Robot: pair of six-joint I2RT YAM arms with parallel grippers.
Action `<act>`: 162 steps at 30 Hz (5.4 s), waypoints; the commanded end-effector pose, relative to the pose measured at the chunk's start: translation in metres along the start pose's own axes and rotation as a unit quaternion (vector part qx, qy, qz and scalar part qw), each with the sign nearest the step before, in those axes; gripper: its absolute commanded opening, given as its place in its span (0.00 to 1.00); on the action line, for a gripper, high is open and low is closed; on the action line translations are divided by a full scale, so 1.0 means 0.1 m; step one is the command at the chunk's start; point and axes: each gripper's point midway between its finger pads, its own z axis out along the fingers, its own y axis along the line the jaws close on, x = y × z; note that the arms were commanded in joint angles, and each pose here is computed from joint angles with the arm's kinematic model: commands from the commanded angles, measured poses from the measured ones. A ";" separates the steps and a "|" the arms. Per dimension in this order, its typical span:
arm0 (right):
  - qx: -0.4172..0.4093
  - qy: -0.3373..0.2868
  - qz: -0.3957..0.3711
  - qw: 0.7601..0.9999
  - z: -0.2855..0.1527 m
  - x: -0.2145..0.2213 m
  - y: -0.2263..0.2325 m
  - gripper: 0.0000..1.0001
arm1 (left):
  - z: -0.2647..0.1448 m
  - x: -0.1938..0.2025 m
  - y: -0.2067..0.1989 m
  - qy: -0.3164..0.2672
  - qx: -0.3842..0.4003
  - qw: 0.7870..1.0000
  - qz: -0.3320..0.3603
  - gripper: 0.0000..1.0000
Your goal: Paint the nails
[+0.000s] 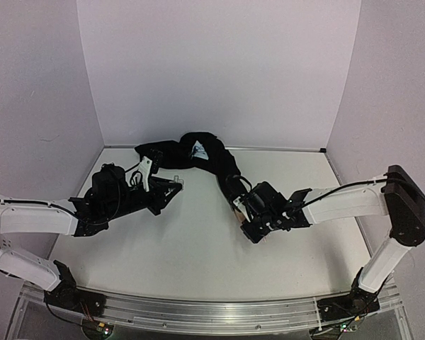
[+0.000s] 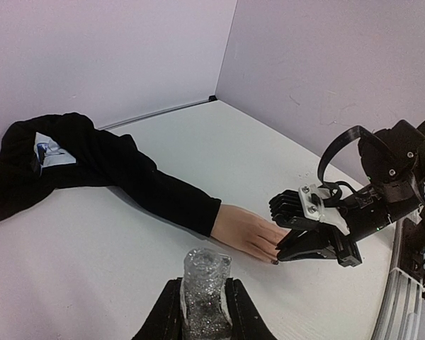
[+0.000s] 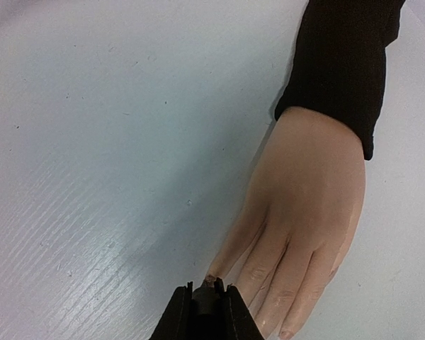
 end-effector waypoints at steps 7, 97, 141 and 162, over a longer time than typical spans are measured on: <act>0.014 -0.016 0.000 1.000 0.00 -0.15 -0.04 0.00 | -0.05 -0.11 -0.03 -0.020 0.004 1.000 0.004 0.00; -0.127 -0.244 0.123 0.954 -1.84 -1.21 0.02 0.00 | -0.43 -0.53 -0.48 -0.020 0.100 0.994 0.032 0.00; -0.289 -0.238 0.044 0.926 -2.31 -2.34 1.28 0.00 | -0.67 -0.29 -0.85 0.007 0.200 0.973 0.118 0.00; -0.281 -0.217 0.041 0.934 -2.14 -2.32 1.32 0.00 | -0.67 -0.31 -0.84 0.005 0.197 0.973 0.119 0.00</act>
